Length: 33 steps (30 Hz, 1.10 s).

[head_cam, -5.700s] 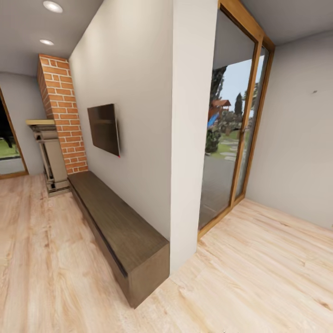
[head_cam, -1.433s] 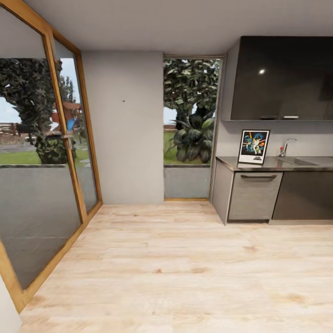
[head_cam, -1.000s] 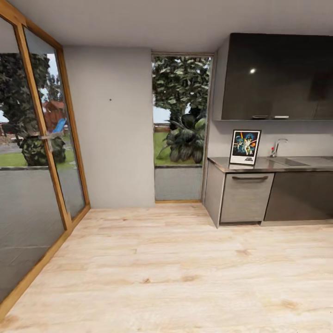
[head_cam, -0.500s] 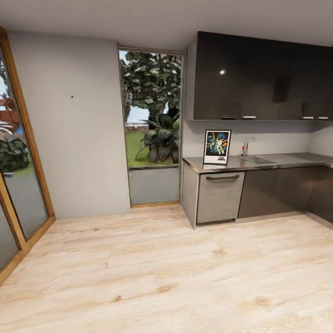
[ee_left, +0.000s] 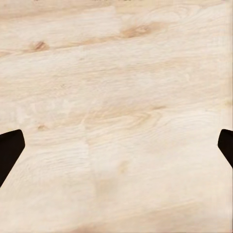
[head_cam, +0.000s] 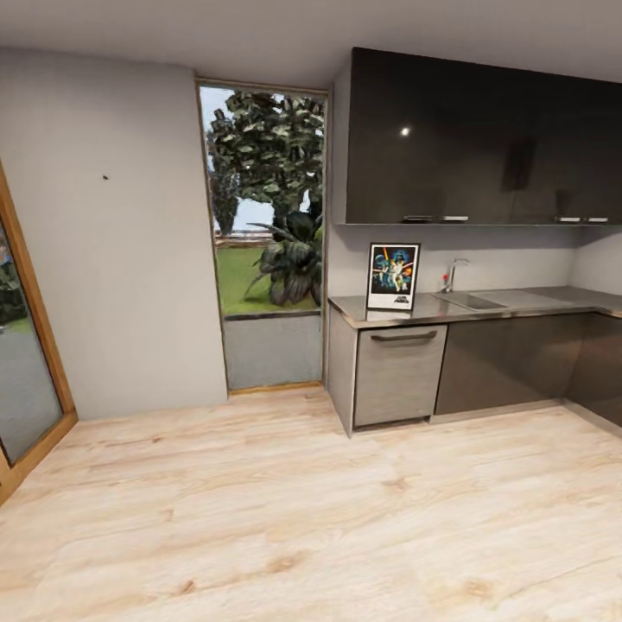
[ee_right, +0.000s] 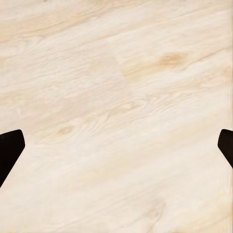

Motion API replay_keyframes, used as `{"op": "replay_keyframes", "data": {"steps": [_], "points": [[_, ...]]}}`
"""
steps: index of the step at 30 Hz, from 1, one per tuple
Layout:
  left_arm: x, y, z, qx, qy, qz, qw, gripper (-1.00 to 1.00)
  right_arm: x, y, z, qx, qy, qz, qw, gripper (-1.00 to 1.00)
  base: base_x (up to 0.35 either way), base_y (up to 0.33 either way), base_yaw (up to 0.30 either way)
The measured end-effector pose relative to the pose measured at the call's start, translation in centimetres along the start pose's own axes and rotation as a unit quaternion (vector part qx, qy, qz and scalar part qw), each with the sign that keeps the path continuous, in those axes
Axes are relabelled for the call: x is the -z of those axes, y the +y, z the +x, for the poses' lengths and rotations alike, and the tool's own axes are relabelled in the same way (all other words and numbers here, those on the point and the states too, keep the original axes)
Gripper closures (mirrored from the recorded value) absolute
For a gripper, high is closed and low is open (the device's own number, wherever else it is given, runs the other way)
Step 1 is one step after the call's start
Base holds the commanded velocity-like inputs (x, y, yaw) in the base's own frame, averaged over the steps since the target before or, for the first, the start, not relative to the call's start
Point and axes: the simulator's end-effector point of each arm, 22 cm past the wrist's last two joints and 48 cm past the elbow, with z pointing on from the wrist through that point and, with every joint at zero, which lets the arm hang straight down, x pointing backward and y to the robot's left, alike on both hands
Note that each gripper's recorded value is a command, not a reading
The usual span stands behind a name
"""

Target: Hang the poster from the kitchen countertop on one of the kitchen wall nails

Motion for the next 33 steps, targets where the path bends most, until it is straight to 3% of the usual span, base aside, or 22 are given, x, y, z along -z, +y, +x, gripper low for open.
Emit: {"op": "replay_keyframes", "data": {"steps": [33], "points": [[0.0, 0.01, 0.0, 0.0, 0.0, 0.0, 1.0, -1.0, -0.01, 0.04, -0.08, 0.0, -0.001, -0.001, 1.0, -1.0, 0.254, -0.247, 0.0]]}}
